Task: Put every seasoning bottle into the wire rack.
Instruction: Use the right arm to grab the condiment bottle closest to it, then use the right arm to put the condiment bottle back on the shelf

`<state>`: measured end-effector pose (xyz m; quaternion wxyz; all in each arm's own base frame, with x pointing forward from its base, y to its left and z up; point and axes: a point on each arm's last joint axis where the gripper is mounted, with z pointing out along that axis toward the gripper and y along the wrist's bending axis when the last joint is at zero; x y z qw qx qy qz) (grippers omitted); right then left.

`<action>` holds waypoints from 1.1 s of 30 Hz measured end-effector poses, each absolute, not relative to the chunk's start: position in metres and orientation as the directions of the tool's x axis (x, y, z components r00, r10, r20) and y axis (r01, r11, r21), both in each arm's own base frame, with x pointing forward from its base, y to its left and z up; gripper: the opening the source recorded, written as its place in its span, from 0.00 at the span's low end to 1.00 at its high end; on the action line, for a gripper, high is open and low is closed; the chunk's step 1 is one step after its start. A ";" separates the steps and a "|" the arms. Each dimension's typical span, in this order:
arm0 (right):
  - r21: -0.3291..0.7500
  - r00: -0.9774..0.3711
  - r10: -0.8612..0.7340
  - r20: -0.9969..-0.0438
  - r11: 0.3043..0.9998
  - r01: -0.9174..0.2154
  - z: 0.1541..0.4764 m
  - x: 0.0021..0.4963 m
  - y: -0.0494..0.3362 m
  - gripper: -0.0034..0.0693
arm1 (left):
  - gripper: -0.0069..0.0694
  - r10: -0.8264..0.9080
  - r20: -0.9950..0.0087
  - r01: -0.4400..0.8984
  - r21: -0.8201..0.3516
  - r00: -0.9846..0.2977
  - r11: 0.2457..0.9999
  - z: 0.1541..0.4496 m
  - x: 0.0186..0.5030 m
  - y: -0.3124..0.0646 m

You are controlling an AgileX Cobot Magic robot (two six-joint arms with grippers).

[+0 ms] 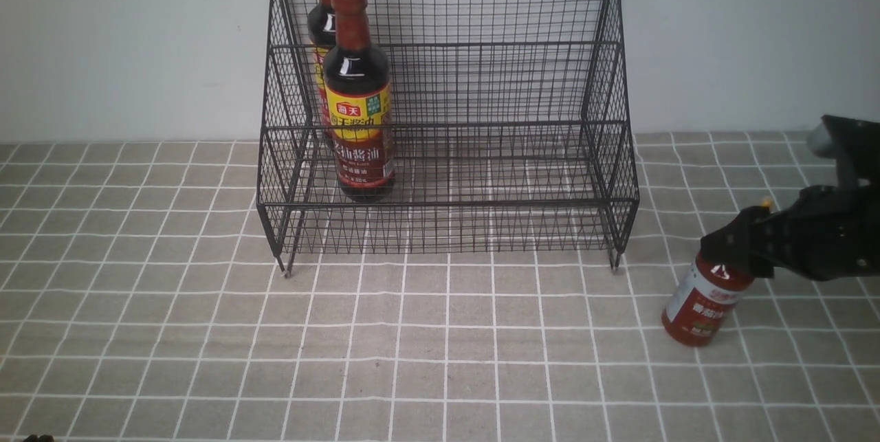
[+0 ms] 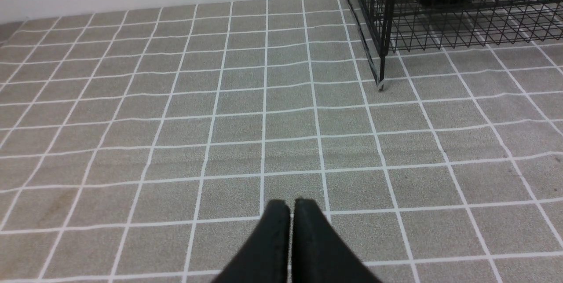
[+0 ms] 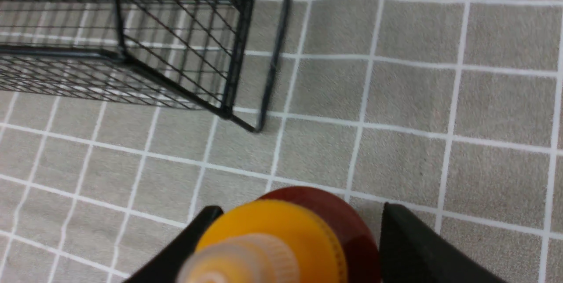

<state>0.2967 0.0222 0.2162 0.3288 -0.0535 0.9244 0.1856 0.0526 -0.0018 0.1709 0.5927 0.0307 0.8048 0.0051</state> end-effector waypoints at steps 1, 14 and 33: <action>0.305 -0.772 0.020 -0.635 0.925 -0.227 0.219 0.296 0.022 0.61 | 0.08 0.056 -0.954 0.043 0.045 -0.295 0.998 0.171 0.053 -0.002; 0.186 -0.501 -0.105 -0.859 0.848 -0.497 0.354 0.299 0.038 0.61 | 0.08 0.056 -0.954 0.043 0.045 -0.295 0.998 0.171 0.053 -0.002; 0.093 -0.476 -0.270 -0.837 0.787 -0.610 0.304 0.356 0.131 0.61 | 0.08 0.056 -0.953 0.043 0.045 -0.296 0.998 0.171 0.053 -0.002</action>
